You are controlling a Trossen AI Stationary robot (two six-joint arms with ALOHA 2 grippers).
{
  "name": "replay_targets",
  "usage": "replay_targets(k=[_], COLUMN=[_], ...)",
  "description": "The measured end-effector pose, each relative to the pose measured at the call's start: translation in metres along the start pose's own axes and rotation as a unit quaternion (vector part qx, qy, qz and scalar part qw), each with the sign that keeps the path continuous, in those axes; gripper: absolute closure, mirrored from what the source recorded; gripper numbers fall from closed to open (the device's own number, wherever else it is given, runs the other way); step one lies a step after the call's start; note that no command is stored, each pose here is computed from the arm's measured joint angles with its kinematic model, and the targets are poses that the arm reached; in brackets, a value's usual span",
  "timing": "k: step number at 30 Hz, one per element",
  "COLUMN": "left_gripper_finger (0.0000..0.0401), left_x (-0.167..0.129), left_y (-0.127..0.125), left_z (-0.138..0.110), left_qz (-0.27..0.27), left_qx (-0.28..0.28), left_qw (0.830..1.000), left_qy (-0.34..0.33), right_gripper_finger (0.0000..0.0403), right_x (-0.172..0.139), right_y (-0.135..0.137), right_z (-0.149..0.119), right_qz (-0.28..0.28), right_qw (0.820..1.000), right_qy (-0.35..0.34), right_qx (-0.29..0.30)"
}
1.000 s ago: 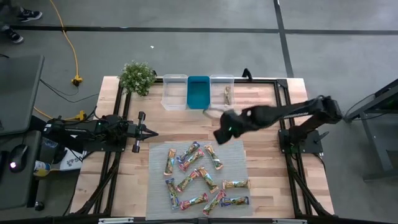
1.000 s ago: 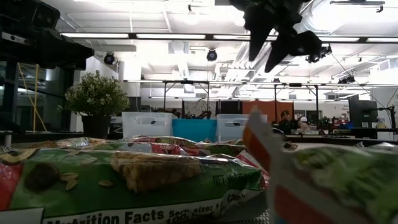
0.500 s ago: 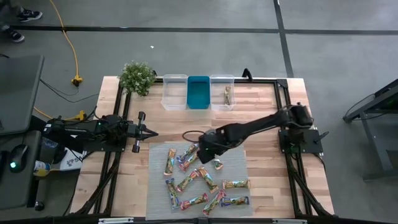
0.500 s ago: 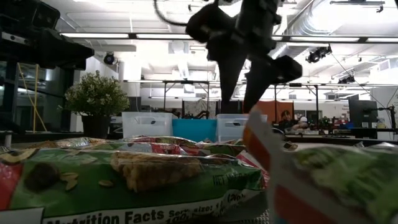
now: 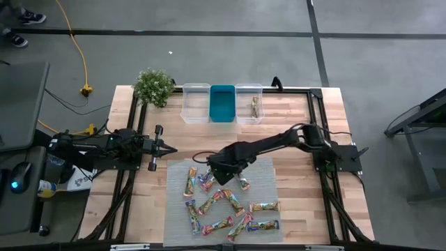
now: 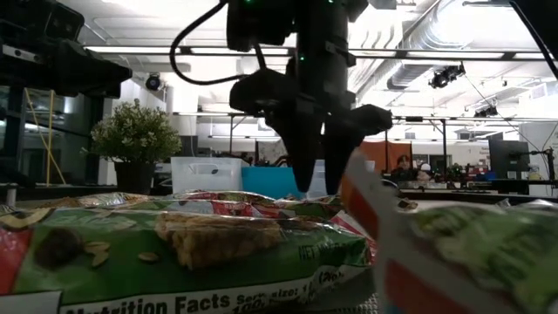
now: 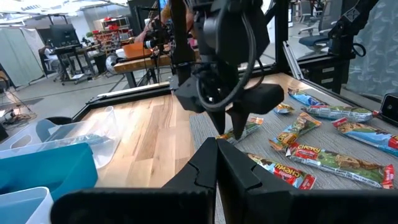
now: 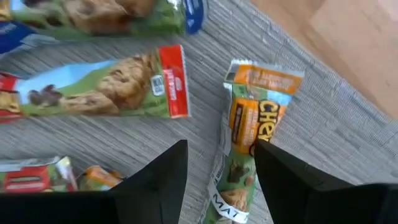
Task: Pick and place Granola Bars by type
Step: Put the orange granola bar into the right transparent bin
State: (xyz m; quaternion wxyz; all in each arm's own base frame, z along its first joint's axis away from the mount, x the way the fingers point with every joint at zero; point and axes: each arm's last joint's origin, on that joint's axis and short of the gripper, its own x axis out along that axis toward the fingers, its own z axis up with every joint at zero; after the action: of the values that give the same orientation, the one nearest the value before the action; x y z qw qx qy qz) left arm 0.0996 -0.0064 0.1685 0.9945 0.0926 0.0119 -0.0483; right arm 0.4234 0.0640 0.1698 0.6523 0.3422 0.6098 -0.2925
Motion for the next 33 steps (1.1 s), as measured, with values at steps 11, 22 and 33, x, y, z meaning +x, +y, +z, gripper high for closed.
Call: replay_targets(k=[11,22,33], left_gripper_finger=[0.0400,0.0400,0.0400], left_x=[0.0000,0.0000,0.0000], left_y=[0.0000,0.0000,0.0000], left_z=[-0.0001,-0.0001,0.0000], left_qz=[0.000,0.000,0.000], left_qx=[0.000,0.000,0.000], left_qw=[1.000,1.000,1.000], left_qy=[0.000,0.000,0.000], right_gripper_finger=[0.0187,0.0171,0.0174], right_x=[0.0041,0.0038,0.0107], right_y=[-0.0036,-0.0083,-0.0051], right_z=[-0.0023,-0.0030,-0.0061], right_qz=[-0.018,-0.048,-0.045], right_qw=[0.999,0.996,0.997], right_qy=[-0.004,-0.016,-0.002], right_qx=[0.033,0.069,0.069])
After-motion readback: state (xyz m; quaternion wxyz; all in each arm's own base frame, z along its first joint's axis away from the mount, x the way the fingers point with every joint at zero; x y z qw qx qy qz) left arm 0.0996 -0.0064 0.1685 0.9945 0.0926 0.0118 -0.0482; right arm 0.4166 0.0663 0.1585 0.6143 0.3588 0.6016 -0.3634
